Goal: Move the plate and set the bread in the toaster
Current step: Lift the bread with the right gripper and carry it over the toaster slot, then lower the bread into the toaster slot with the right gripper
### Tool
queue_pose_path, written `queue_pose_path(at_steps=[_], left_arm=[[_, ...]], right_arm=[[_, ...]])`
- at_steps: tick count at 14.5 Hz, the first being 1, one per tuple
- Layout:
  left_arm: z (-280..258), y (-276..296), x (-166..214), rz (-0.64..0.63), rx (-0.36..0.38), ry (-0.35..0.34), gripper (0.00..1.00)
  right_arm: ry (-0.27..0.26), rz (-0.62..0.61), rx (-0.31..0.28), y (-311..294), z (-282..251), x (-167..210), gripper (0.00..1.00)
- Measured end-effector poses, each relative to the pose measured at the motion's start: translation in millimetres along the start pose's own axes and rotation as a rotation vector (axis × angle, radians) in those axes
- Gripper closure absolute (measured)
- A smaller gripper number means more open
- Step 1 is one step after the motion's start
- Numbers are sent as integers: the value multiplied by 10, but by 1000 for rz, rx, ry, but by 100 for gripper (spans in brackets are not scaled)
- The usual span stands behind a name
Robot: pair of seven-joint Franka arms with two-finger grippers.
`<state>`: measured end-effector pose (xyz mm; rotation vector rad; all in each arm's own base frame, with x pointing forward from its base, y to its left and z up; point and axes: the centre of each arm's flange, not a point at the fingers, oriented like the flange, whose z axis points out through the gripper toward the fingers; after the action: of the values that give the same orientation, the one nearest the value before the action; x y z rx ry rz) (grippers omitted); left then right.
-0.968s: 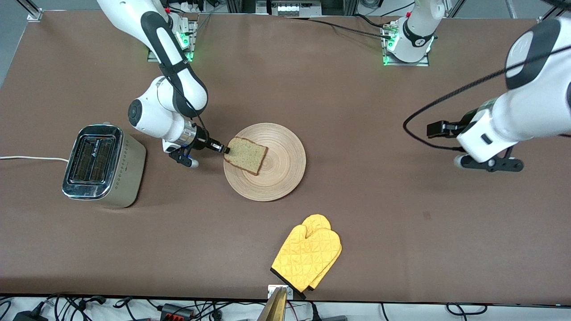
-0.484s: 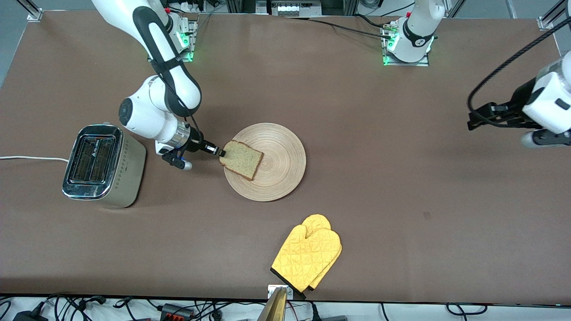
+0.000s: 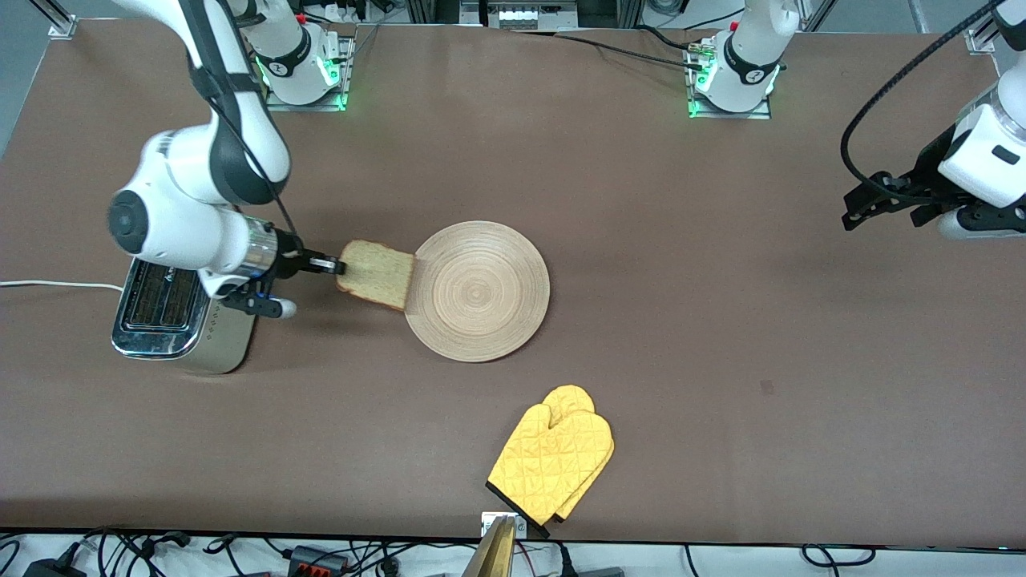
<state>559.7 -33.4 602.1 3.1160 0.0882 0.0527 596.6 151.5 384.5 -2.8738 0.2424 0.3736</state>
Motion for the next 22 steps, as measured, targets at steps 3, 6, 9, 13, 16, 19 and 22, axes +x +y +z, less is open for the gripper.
queue_pose_path(at_steps=[3,6,9,13,16,19,22], left_arm=[[-18,0,-50,18,3,-33,0],[-13,-30,-63,17,5,-47,0],[-50,-17,-65,22,4,-44,0],[-53,-10,-68,24,4,-45,0],[-54,-9,-68,24,4,-45,0],[-54,-8,-69,25,5,-45,0],[-56,-7,-69,25,4,-45,0]], right_arm=[[-43,-34,-178,253,-700,-30,95],[-73,-107,-354,707,-1182,-34,95],[-75,-121,-511,1065,-1428,5,95],[-85,-160,-644,1411,-1558,135,95],[-91,-201,-720,1420,-1457,301,95],[-98,-209,-774,1430,-1311,451,95],[-61,-225,-794,1365,-1295,570,95]])
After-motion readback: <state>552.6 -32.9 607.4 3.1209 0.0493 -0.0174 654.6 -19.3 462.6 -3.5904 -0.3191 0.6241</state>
